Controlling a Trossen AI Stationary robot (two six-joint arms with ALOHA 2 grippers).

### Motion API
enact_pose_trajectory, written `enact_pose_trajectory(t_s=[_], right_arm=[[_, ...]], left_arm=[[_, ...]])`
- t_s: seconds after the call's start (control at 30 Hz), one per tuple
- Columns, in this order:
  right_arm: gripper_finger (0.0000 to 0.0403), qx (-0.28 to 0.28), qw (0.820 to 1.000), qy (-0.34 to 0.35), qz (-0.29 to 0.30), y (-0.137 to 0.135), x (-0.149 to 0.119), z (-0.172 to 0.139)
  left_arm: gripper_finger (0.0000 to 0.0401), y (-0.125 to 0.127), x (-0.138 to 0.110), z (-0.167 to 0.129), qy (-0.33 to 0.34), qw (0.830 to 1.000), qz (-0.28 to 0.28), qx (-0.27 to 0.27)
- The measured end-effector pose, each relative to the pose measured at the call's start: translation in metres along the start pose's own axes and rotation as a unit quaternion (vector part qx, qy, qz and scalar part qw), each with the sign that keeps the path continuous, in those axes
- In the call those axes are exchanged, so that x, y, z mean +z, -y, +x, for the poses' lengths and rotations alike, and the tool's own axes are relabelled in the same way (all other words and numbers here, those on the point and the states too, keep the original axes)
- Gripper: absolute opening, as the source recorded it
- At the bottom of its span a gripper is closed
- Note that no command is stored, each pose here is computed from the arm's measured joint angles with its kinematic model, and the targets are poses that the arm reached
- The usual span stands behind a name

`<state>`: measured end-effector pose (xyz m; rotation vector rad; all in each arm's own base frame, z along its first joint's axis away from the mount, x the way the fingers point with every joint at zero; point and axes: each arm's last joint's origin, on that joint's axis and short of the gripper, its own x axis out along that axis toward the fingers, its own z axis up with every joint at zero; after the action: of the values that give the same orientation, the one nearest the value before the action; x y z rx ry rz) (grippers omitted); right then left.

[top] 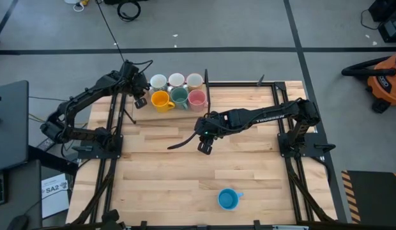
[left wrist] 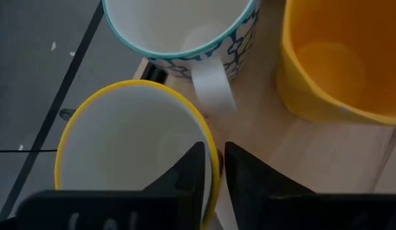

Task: Place coffee mugs
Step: Put the orange patterned mug on the shelf, then put the blue mug on the shelf

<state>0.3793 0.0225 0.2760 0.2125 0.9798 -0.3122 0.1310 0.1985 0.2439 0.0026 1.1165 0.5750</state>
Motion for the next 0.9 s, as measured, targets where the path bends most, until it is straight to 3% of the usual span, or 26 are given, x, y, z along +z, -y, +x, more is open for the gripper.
enact_pose_trajectory(t_s=[0.33, 0.67, 0.9], right_arm=[[0.0145, 0.008, 1.0, -0.003, 0.0, -0.001, 0.0, 0.0], [0.0145, 0.02, 1.0, -0.015, -0.005, -0.003, -0.003, -0.002], [0.0145, 0.041, 0.998, -0.031, -0.031, -0.011, -0.014, -0.03]], left_arm=[[0.0121, 0.0, 0.001, 0.0, 0.004, 1.0, 0.001, 0.002], [0.0123, -0.001, 0.0, -0.001, 0.003, 1.0, -0.002, 0.007], [0.0123, -0.003, 0.004, -0.019, 0.028, 0.999, -0.002, 0.034]])
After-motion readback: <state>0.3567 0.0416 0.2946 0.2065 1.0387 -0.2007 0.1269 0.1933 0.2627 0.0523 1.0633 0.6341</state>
